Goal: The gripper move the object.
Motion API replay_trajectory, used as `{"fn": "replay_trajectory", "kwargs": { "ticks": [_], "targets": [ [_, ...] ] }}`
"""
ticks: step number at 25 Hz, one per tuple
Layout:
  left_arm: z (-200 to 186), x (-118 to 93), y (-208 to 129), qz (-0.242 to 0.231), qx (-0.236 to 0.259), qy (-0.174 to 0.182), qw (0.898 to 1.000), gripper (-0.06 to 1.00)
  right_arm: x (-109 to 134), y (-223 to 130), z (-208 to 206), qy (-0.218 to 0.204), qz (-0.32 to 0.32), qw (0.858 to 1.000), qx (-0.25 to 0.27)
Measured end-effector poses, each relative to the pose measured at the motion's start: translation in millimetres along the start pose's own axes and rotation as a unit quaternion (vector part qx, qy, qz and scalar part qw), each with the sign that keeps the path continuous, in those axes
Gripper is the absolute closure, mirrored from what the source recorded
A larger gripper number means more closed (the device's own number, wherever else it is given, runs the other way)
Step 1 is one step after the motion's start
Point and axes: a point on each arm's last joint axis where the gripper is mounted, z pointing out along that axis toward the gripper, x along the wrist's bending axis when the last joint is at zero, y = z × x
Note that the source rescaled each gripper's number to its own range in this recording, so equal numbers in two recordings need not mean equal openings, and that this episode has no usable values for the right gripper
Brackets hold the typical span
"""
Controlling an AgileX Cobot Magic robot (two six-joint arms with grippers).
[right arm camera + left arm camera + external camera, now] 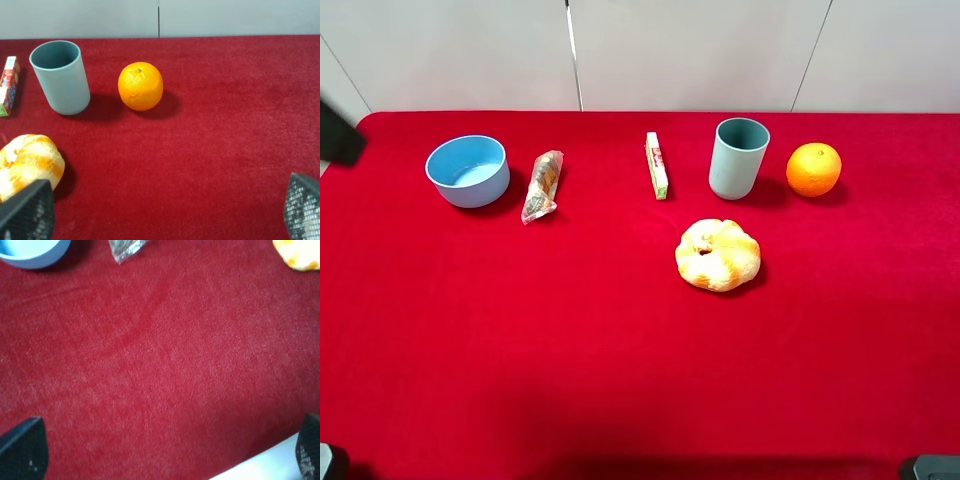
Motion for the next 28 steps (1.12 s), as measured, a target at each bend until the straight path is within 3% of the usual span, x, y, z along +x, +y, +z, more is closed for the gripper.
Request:
{"fn": "replay_trajectory", "kwargs": {
  "ticks": [9,15,21,28],
  "targets": [
    [-6,22,-61,-0.055,-0.038,0.038,0.997,-0.06,0,0,0,0.0,0.0,1.0,0.0],
    [-14,32,-97,-0.055,-0.121,0.097,0.986,-0.06,0,0,0,0.0,0.0,1.0,0.0],
    [-18,33,-121,-0.058,-0.165,0.15,0.973,-0.06,0,0,0,0.0,0.0,1.0,0.0],
    [-8,29,-150,-0.062,-0.203,0.168,0.963,-0.06,0,0,0,0.0,0.0,1.0,0.0]
  ]
}}
